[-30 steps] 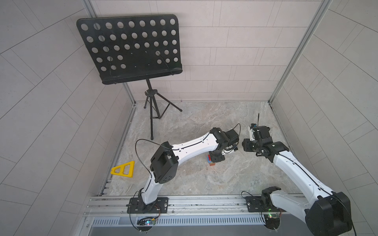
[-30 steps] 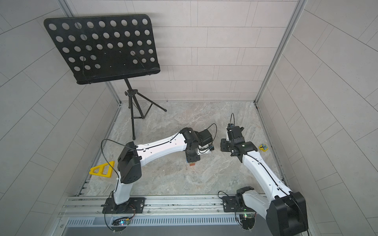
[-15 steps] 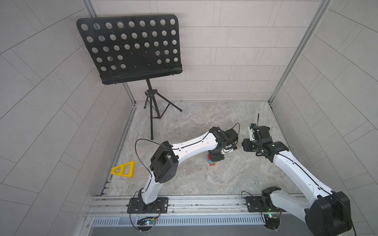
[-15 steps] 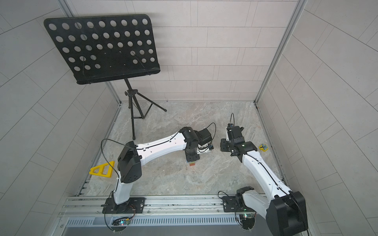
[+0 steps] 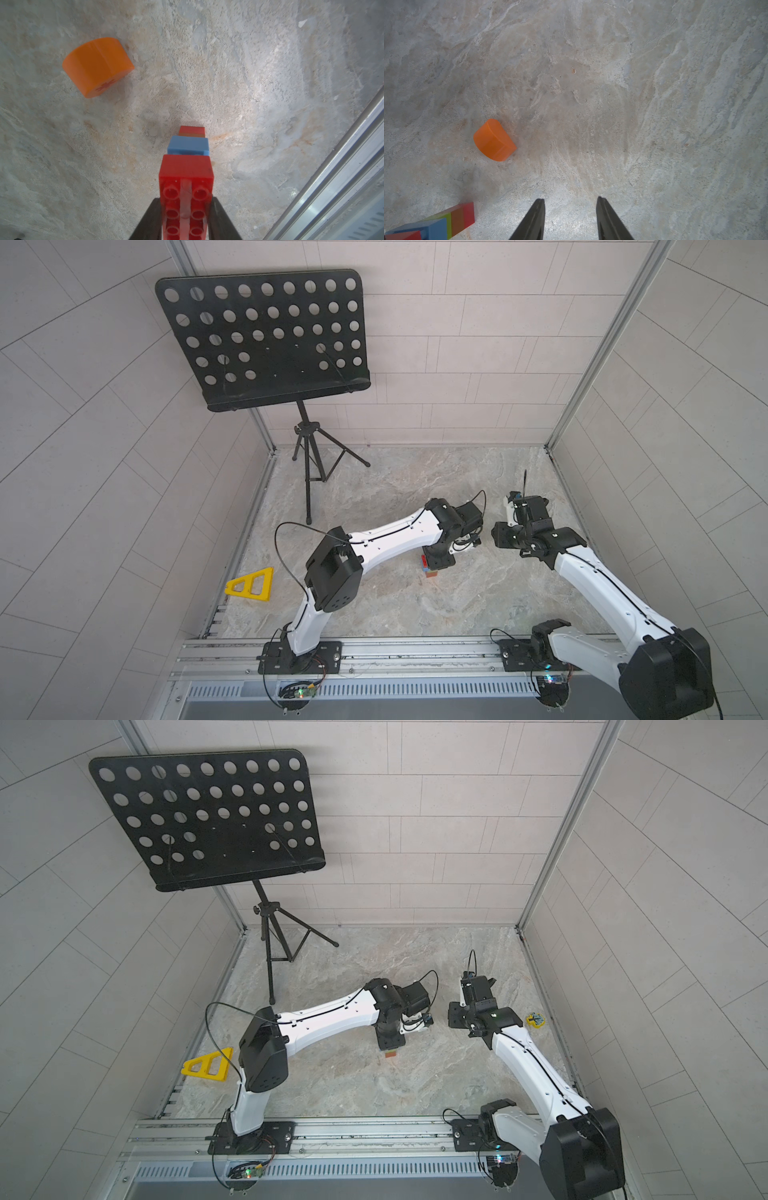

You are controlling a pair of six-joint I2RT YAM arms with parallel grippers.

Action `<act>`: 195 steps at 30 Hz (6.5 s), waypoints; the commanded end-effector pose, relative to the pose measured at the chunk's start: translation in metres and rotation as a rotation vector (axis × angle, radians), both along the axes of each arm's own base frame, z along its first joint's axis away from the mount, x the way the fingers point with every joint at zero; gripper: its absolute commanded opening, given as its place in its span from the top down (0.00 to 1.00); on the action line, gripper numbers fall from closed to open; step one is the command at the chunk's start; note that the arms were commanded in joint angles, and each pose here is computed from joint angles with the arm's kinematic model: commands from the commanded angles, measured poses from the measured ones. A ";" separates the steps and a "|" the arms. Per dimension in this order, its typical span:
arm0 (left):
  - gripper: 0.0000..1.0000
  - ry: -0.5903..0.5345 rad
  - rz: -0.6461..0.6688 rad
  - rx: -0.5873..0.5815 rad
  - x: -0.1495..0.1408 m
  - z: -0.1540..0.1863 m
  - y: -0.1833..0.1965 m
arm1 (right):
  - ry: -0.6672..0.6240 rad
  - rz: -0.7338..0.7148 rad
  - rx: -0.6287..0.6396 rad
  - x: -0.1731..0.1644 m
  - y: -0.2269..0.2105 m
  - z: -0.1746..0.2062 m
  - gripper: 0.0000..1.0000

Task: Assemble an ice cream with lego
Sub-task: Assemble the lego brick with the lego brick.

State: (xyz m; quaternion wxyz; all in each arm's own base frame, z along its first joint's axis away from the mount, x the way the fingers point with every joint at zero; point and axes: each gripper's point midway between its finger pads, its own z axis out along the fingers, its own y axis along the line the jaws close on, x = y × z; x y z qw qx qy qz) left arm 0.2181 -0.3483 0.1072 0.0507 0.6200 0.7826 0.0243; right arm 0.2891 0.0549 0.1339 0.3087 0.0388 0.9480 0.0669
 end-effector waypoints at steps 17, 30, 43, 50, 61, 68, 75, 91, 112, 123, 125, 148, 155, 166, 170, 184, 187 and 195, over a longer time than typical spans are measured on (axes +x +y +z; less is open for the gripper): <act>0.74 0.065 -0.017 0.087 -0.009 -0.027 0.013 | 0.016 -0.002 -0.009 -0.003 -0.003 -0.006 0.54; 0.75 0.137 -0.012 0.147 -0.020 -0.053 0.022 | 0.015 0.000 -0.004 -0.003 -0.003 -0.006 0.54; 0.77 0.191 0.011 0.208 -0.028 -0.075 0.036 | 0.015 0.001 0.000 -0.003 -0.002 -0.006 0.54; 0.77 0.248 0.015 0.250 -0.038 -0.087 0.043 | 0.014 0.003 0.004 -0.003 -0.002 -0.006 0.54; 0.77 0.165 0.017 0.171 -0.023 -0.052 0.028 | 0.016 0.005 0.007 -0.003 -0.001 -0.007 0.54; 0.77 0.118 0.010 0.093 -0.015 -0.020 0.012 | 0.015 0.004 0.007 -0.002 -0.001 -0.006 0.54; 0.77 0.093 0.011 0.071 -0.012 -0.010 0.010 | 0.021 0.002 0.005 -0.002 -0.001 -0.008 0.54; 0.77 0.061 0.005 0.025 -0.006 0.006 0.001 | 0.026 0.006 0.005 -0.002 -0.001 -0.009 0.54; 0.78 0.066 -0.005 0.063 0.001 -0.013 0.009 | 0.022 0.006 0.007 -0.001 -0.001 -0.008 0.54; 0.78 0.084 0.001 0.074 -0.002 -0.022 0.012 | 0.027 0.009 0.005 -0.002 0.000 -0.009 0.54; 0.78 0.087 0.002 0.075 -0.003 -0.024 0.012 | 0.028 0.009 0.005 -0.002 -0.001 -0.009 0.54; 0.78 0.191 0.042 0.172 -0.027 -0.071 0.041 | 0.038 0.016 0.012 -0.004 0.001 -0.010 0.54; 0.78 0.215 0.052 0.203 -0.032 -0.080 0.050 | 0.038 0.017 0.013 -0.004 0.001 -0.010 0.54; 0.72 0.175 0.048 0.196 -0.024 -0.064 0.045 | 0.037 0.018 0.013 -0.004 0.001 -0.009 0.54; 0.69 0.145 0.046 0.177 -0.018 -0.053 0.041 | 0.039 0.017 0.013 -0.004 0.001 -0.010 0.54; 0.65 0.068 0.037 0.076 -0.003 -0.012 0.022 | 0.032 0.014 0.011 -0.003 0.000 -0.008 0.54; 0.64 0.057 0.040 0.074 -0.001 -0.010 0.021 | 0.034 0.014 0.011 -0.003 0.000 -0.008 0.54; 0.60 0.024 0.043 0.051 0.006 -0.004 0.014 | 0.032 0.012 0.011 -0.002 0.000 -0.007 0.54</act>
